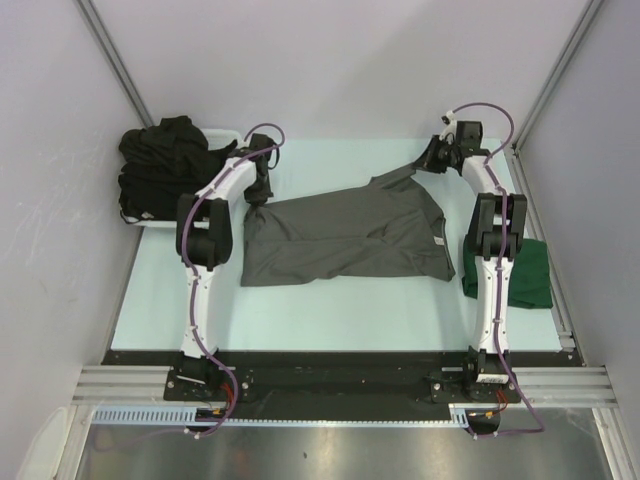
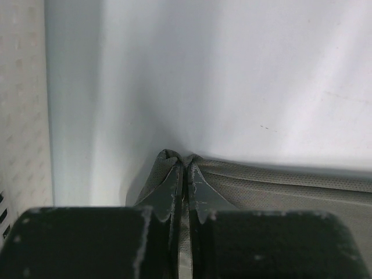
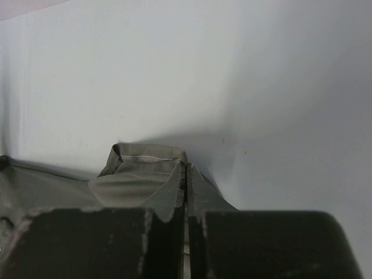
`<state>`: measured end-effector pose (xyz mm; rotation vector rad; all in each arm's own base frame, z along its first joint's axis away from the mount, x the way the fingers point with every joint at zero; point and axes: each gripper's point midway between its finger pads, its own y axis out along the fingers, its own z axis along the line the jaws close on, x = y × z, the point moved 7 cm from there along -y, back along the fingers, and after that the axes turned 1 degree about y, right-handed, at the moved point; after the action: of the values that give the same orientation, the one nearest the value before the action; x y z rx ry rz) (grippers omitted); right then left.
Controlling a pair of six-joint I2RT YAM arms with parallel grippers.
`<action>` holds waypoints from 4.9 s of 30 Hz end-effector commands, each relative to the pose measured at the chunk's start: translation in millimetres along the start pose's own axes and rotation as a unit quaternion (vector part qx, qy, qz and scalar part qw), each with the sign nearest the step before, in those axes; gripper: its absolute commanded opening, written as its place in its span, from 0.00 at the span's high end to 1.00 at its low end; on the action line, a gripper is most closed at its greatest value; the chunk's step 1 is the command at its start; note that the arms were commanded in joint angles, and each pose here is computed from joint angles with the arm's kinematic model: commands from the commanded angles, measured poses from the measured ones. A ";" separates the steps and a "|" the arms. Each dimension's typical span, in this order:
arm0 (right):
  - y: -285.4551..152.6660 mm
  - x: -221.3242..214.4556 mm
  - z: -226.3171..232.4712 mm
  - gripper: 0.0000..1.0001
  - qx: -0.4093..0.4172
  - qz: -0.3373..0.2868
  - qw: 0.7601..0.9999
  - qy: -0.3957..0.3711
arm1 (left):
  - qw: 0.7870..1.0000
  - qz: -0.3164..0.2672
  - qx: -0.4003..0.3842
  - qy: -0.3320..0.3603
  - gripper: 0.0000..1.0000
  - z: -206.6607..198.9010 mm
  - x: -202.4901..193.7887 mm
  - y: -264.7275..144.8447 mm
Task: Fold and stack the t-shirts
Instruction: Grap the side of the flattened tshirt furthest away from the robot with both arms, then fold the other side of the tshirt into a rectangle
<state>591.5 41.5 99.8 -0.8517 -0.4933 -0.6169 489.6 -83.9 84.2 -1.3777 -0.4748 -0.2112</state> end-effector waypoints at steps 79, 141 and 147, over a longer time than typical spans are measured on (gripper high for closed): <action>-129.8 7.4 57.0 1.00 -0.089 0.049 0.994 0.037 | 0.994 -0.024 -0.078 0.073 1.00 -2.2 -8.3 -122.5; -218.3 -106.1 90.5 1.00 -0.222 0.219 0.945 0.094 | 0.988 0.007 -0.092 0.123 1.00 9.6 -76.8 -156.0; -226.3 -107.0 95.5 1.00 -0.223 0.221 0.944 0.098 | 0.988 0.006 -0.096 0.123 1.00 7.9 -75.2 -156.1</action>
<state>359.1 36.2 186.8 -1.2703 0.0464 -0.3627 357.8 -114.2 169.2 -1.4998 -0.2077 -0.3498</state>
